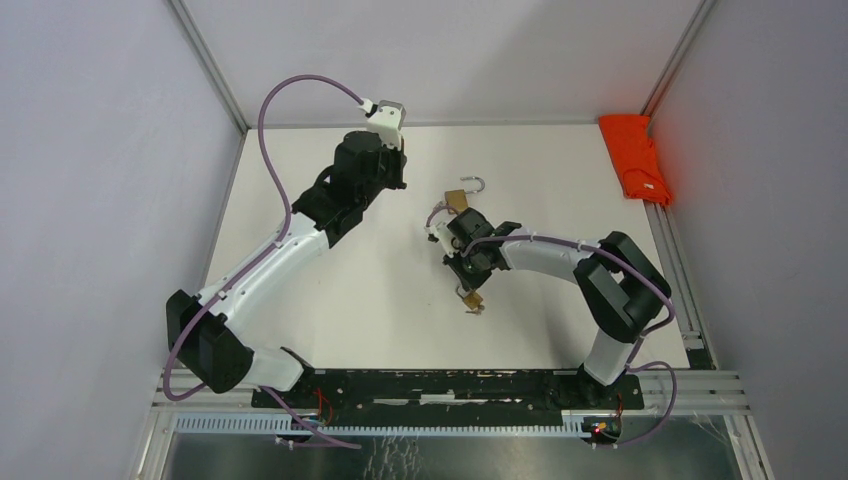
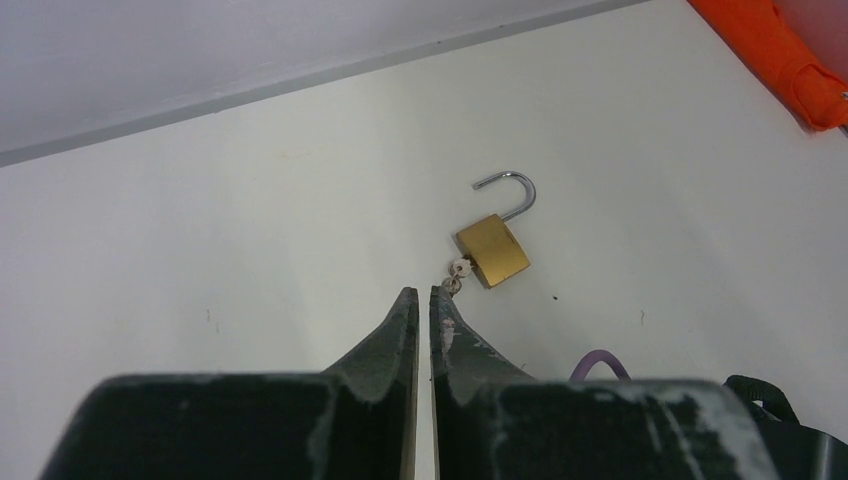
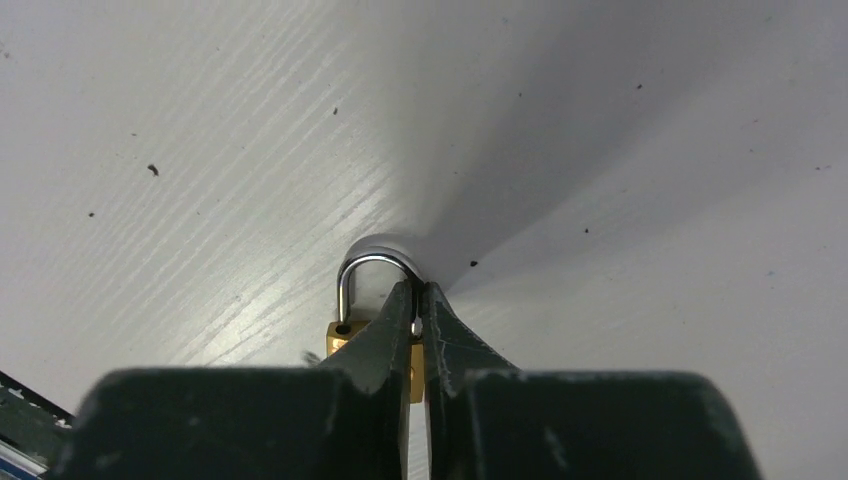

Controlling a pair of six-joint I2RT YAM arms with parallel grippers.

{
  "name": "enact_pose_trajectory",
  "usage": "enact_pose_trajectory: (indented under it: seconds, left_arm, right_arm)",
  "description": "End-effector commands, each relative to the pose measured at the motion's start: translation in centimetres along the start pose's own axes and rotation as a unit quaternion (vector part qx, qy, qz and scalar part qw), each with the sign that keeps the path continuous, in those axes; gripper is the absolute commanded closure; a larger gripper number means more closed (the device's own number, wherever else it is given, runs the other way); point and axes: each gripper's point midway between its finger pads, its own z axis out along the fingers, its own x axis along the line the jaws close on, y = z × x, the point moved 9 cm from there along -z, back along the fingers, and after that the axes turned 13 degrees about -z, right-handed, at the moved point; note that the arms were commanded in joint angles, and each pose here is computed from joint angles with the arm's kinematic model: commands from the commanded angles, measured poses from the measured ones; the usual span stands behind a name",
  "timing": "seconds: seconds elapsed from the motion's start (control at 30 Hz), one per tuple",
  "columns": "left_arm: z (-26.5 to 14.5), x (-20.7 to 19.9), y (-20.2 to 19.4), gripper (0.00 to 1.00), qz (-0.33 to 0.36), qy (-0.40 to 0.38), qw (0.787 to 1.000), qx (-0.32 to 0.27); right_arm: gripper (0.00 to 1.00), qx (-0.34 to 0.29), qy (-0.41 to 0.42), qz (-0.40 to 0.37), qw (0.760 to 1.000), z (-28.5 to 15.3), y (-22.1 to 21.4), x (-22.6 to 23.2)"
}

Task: Unlock with the key
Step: Adjust the lock at the center of the board.

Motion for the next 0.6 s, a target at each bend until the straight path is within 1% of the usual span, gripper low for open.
enact_pose_trajectory:
  seconds: [0.0, 0.17, 0.37, 0.57]
  left_arm:
    - [-0.9, 0.2, 1.5, 0.88, -0.007, 0.006, 0.999, -0.036]
    - [-0.9, 0.1, 1.4, 0.88, -0.007, 0.004, 0.999, -0.036]
    - [-0.8, 0.1, 1.4, 0.88, -0.007, 0.005, 0.999, -0.036]
    - [-0.8, 0.1, 1.5, 0.88, -0.009, 0.004, 0.999, -0.037]
  right_arm:
    - [0.99, 0.038, -0.012, -0.013, 0.999, 1.3, -0.9, 0.0]
    - [1.0, 0.011, -0.044, -0.018, 0.999, -0.2, 0.4, -0.6]
    - [1.0, -0.02, -0.098, -0.029, 0.995, -3.5, 3.0, -1.0]
    - [1.0, -0.061, -0.106, -0.043, 0.992, -5.9, 4.9, -0.4]
